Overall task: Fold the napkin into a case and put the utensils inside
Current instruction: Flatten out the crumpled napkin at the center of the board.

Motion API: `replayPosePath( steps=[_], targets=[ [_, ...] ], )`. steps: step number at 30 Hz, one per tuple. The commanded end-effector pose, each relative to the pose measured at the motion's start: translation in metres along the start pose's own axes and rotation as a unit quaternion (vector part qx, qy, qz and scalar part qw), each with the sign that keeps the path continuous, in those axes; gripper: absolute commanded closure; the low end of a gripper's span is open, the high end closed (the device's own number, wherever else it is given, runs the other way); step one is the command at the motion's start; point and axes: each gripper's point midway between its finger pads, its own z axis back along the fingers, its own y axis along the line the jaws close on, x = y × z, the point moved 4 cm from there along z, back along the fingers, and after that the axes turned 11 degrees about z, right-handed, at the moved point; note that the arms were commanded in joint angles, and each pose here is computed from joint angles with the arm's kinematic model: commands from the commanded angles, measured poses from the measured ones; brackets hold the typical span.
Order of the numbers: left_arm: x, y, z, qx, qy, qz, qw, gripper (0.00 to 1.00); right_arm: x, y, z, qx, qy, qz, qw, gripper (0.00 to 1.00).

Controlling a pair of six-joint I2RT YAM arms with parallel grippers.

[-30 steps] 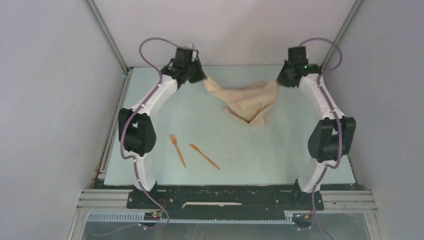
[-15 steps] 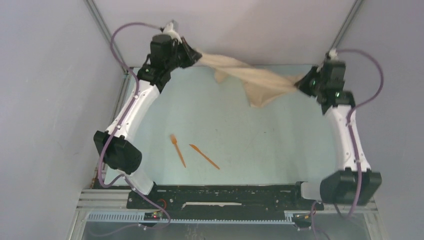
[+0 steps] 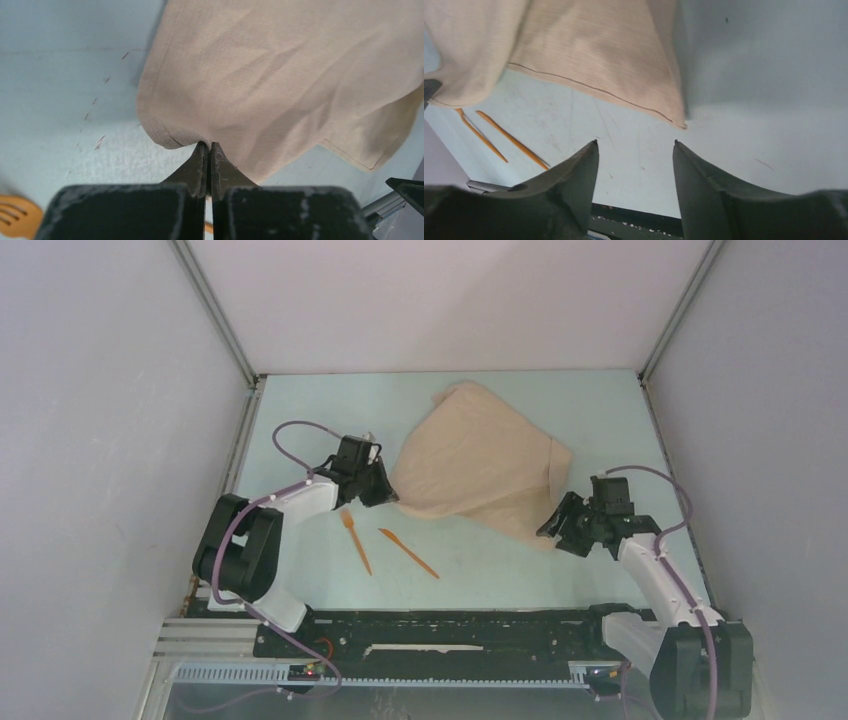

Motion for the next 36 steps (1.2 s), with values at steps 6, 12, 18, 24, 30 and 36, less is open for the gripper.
replayPosePath(
  steps=[6,12,18,24,30,36],
  targets=[
    [0.048,-0.041,0.031,-0.045,-0.126,-0.016,0.991,1.00,0.123,0.018,0.013,-0.083,-0.150,0.051,0.984,0.28],
    [0.045,-0.054,0.036,-0.069,-0.105,-0.023,0.992,1.00,0.130,0.010,-0.019,-0.180,-0.073,0.061,0.979,0.38],
    [0.043,-0.055,0.042,-0.079,-0.108,-0.026,0.991,1.00,0.062,-0.004,-0.026,-0.150,-0.012,0.022,0.988,0.34],
    [0.044,-0.062,0.045,-0.095,-0.105,-0.027,0.990,1.00,0.024,-0.010,-0.040,-0.083,0.024,-0.012,0.996,0.35],
    [0.041,-0.063,0.048,-0.099,-0.104,-0.027,0.989,1.00,0.012,-0.012,-0.049,-0.055,0.036,-0.021,0.998,0.44],
    [0.043,-0.067,0.055,-0.106,-0.109,-0.029,0.988,1.00,0.002,-0.009,-0.042,-0.044,0.027,-0.039,0.998,0.48]
  ],
)
